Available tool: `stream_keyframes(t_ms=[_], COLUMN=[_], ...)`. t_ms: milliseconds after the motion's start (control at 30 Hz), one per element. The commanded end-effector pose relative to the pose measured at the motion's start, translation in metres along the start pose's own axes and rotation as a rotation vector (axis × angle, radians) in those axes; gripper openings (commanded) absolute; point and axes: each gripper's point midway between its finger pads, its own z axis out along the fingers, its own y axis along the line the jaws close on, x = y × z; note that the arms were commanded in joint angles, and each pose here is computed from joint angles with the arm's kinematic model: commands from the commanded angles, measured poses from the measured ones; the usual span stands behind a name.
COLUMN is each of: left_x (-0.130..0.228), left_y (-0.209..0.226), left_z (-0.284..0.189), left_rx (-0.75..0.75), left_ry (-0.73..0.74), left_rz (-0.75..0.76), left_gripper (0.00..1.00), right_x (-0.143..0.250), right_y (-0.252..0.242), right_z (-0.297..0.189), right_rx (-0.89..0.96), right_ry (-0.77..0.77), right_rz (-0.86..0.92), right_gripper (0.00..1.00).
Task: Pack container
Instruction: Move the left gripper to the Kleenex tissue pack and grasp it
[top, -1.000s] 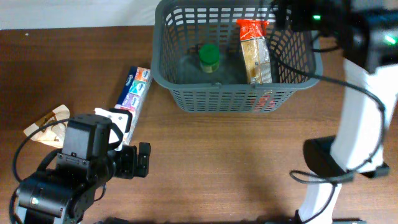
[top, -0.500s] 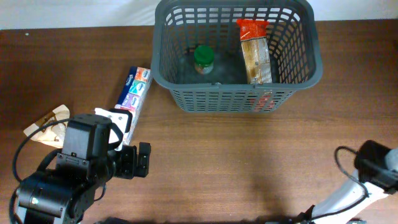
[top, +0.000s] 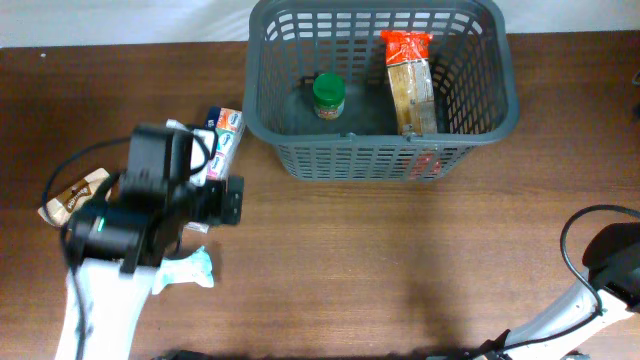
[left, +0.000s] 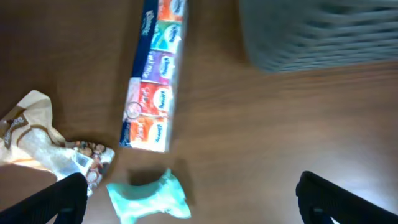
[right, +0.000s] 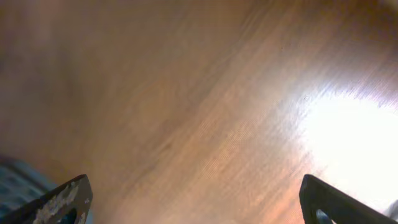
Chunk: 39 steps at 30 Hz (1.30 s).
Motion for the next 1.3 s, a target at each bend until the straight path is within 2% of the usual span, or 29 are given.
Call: stream_keyframes(t_ms=[0, 100, 267, 400, 767, 1267], left_x=[-0.007, -0.009, -0.003, 0.004, 0.021, 0.054], left_y=[0.020, 0.043, 0.070, 0.091, 0.065, 0.056], left_z=[0.036, 0.064, 0.096, 0.121, 0.211, 0.263], left_rx=[-0.028, -0.034, 0.097, 0.108, 0.153, 0.181], left_ry=[0.078, 0.124, 0.162, 0.202, 0.348, 0.472], left_rz=[0.031, -0.016, -0.072, -0.095, 0.004, 0.000], left_gripper=[1.00, 0.99, 0.99, 0.99, 1.00, 1.00], right_x=[0.009, 0.015, 0.017, 0.017, 0.014, 0.014], right_y=[-0.001, -0.003, -0.003, -0.003, -0.002, -0.002], right_z=[0.015, 0.022, 0.025, 0.025, 0.025, 0.025], right_rx=[0.011, 0.021, 0.024, 0.023, 0.019, 0.019], right_ry=[0.054, 0.085, 0.096, 0.094, 0.081, 0.081], right_rz=[0.007, 0.006, 0.005, 0.006, 0.006, 0.006], right_gripper=[0.99, 0.99, 0.99, 0.99, 0.99, 0.99])
